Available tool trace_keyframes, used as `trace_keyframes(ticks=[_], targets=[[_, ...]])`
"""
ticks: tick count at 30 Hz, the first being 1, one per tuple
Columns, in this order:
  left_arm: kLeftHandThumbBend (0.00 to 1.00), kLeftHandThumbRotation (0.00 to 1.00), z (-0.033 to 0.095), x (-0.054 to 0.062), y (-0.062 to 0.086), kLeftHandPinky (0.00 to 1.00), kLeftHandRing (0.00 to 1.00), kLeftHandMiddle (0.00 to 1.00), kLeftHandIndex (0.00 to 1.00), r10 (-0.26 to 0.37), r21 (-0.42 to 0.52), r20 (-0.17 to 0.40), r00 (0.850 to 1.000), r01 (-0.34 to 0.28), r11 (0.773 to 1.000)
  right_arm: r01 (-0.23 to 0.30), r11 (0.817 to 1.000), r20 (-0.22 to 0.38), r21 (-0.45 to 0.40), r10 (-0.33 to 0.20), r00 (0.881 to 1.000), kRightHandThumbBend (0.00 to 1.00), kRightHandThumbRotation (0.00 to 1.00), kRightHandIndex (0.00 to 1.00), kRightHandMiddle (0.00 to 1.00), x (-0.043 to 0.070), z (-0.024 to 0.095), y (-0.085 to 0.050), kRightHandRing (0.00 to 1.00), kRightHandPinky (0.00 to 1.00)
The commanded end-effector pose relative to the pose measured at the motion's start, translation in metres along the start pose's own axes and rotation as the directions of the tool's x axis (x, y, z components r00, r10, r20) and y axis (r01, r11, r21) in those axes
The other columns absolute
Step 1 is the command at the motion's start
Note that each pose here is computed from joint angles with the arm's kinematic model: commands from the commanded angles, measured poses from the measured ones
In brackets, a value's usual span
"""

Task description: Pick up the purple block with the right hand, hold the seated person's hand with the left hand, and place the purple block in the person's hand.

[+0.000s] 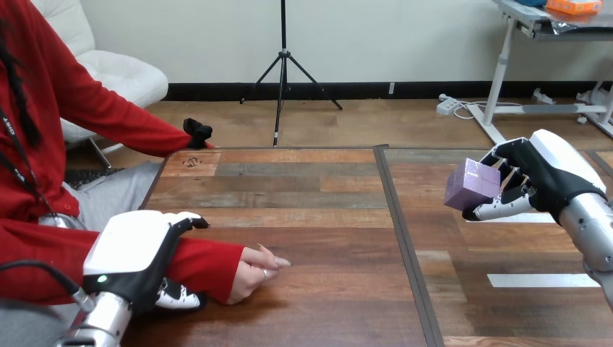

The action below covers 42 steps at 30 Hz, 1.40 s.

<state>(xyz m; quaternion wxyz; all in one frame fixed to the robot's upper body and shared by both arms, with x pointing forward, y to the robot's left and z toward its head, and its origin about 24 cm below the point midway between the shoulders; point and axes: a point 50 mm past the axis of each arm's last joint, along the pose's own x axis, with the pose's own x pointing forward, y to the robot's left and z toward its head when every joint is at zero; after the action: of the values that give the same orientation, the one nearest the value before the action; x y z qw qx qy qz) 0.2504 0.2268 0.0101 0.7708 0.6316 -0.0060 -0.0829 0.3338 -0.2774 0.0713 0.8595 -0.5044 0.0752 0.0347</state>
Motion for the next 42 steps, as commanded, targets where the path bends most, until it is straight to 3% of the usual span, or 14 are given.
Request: trace_keyframes(ticks=[1, 20, 42], targets=[[0.86, 0.08, 0.0, 0.015, 0.015, 0.73, 0.75, 0.76, 0.73, 0.028, 0.031, 0.011, 1.0, -0.028, 0.999, 0.078, 0.996, 0.063, 0.031, -0.08, 0.995, 0.66, 0.0, 0.51, 0.45, 0.005, 0.018, -0.02, 0.38, 0.31], [0.8, 0.05, 0.008, 0.025, 0.006, 0.55, 0.64, 0.67, 0.63, -0.072, 0.045, 0.016, 0.997, 0.071, 0.996, 0.082, 0.996, 0.07, 0.023, -0.084, 0.994, 0.66, 0.0, 0.52, 0.48, 0.005, 0.019, -0.019, 0.41, 0.35], [0.7, 0.03, 0.013, 0.03, -0.005, 0.35, 0.41, 0.45, 0.45, -0.146, 0.067, 0.007, 0.989, 0.146, 0.987, 0.079, 0.997, 0.08, 0.027, -0.081, 0.994, 0.66, 0.0, 0.52, 0.46, 0.005, 0.024, -0.019, 0.39, 0.33]])
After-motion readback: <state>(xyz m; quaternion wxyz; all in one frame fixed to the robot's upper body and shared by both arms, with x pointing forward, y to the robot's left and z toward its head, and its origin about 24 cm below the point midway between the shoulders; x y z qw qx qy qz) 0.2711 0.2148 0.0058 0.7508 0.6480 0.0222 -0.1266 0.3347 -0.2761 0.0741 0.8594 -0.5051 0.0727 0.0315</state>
